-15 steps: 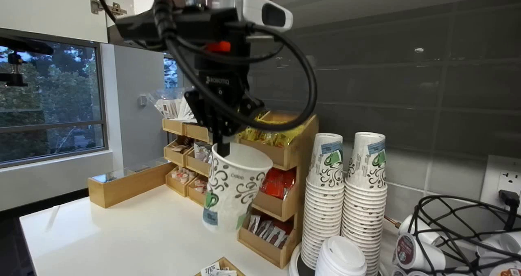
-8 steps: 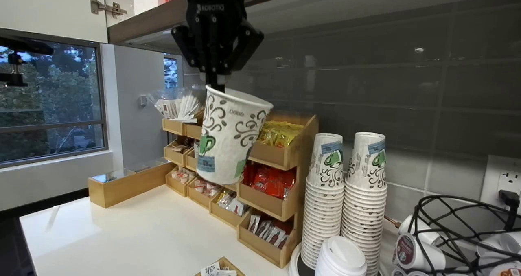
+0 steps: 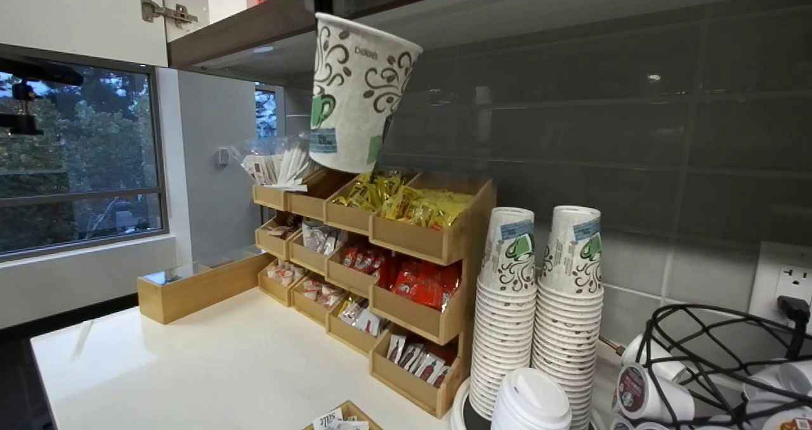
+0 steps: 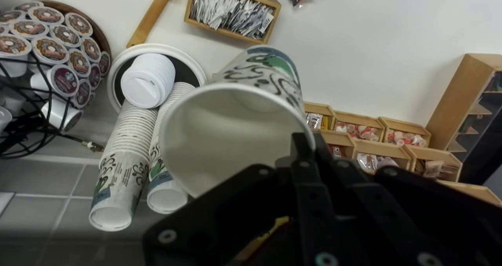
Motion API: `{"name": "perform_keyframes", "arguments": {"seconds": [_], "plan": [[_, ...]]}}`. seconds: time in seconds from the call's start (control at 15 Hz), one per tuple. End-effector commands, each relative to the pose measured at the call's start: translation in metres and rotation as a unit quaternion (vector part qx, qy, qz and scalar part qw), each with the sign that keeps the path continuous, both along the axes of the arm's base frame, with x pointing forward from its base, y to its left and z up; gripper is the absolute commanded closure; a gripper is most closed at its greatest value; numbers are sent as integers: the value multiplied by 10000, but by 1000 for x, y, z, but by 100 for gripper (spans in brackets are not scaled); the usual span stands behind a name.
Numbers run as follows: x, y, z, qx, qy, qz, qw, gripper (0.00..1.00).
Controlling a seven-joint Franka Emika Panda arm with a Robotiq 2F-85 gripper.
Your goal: Put the cup in the top cabinet
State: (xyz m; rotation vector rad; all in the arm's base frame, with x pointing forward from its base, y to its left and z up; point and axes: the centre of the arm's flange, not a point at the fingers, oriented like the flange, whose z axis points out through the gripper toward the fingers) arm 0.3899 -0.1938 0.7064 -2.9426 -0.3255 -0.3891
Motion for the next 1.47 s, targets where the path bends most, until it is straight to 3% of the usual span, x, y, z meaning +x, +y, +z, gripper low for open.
{"name": "perform_keyframes", "arguments": {"seconds": [0.0,0.4,0.73,1.0,1.4], "plan": [[0,1,5,4,-47,6,10000,96],[3,1,4,17,-38,10,10000,99],[-3,-3,33,7,-6,887,9961,99],[-19,-1,64,-18,110,1968,9804,99],[-20,7,109,-299,-596,2853,9561,99]]}}
